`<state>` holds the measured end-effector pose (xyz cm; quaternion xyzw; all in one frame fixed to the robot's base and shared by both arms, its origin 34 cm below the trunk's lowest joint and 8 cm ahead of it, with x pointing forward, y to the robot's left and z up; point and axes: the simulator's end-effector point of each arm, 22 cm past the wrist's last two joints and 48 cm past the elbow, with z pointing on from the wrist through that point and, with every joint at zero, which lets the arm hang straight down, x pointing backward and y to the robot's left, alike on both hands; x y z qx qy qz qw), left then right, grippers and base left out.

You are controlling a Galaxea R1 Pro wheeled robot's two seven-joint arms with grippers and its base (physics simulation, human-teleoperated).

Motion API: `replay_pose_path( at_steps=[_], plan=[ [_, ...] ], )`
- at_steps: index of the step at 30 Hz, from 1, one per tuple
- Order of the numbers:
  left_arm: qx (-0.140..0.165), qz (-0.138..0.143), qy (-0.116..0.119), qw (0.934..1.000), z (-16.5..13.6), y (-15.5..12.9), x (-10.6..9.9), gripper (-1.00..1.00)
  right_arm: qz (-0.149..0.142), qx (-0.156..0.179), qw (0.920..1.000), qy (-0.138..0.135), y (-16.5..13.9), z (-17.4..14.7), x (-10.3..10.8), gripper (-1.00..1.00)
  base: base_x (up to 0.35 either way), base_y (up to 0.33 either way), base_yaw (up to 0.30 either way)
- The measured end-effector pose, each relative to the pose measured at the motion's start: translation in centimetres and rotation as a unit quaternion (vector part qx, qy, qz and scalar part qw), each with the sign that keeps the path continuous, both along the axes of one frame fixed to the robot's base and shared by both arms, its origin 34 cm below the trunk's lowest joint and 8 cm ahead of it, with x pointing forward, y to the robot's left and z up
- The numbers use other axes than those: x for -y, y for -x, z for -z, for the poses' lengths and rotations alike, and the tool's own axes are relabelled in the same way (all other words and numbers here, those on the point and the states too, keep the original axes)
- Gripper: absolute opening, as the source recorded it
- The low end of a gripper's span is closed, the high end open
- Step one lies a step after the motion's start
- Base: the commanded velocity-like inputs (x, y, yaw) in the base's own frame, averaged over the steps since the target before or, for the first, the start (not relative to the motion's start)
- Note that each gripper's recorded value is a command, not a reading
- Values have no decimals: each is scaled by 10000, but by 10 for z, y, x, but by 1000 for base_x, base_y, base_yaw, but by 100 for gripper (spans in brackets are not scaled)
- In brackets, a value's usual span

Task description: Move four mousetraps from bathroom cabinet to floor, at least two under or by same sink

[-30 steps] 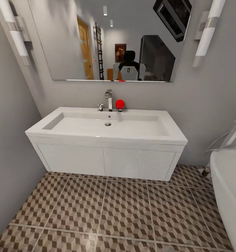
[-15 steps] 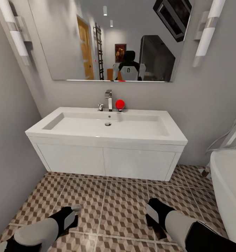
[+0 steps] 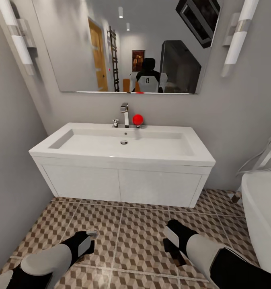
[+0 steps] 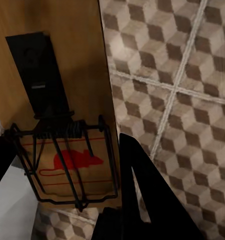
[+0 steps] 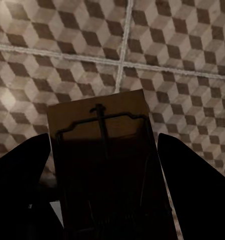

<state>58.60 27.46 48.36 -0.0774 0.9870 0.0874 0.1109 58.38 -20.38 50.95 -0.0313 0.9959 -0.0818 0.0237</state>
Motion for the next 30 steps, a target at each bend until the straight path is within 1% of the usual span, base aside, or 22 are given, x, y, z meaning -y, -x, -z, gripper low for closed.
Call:
replay_pose_path(
  at_steps=[2,4,7,11,22,27,28,30],
  plan=[
    [113,45,63,9999,-8,-16,11,-100,35,8,10000,-21,-1,0,-1,-100,0,0,0],
    [156,67,95,9998,-12,-22,17,-100,116,0,9999,-79,0,0,-3,-100,0,0,0],
    [196,71,93,9997,-15,-27,17,-100,367,-37,9990,-259,2,0,-9,-100,0,0,0],
    [174,58,99,9998,-14,-27,19,-100,513,-78,9980,-356,4,3,-11,-100,0,0,0],
    [209,1,50,9998,2,-32,10,-100,462,-97,9982,-368,10,25,-15,-100,0,0,0],
    [204,10,81,9998,12,-31,13,-100,445,-77,9983,-380,11,35,-17,-100,0,0,0],
    [199,22,104,9997,14,-30,16,-100,459,-30,9982,-388,9,37,-17,-100,0,0,0],
    [198,28,101,9997,18,-29,16,-100,483,28,9981,-392,8,41,-17,-100,0,0,0]
  ],
)
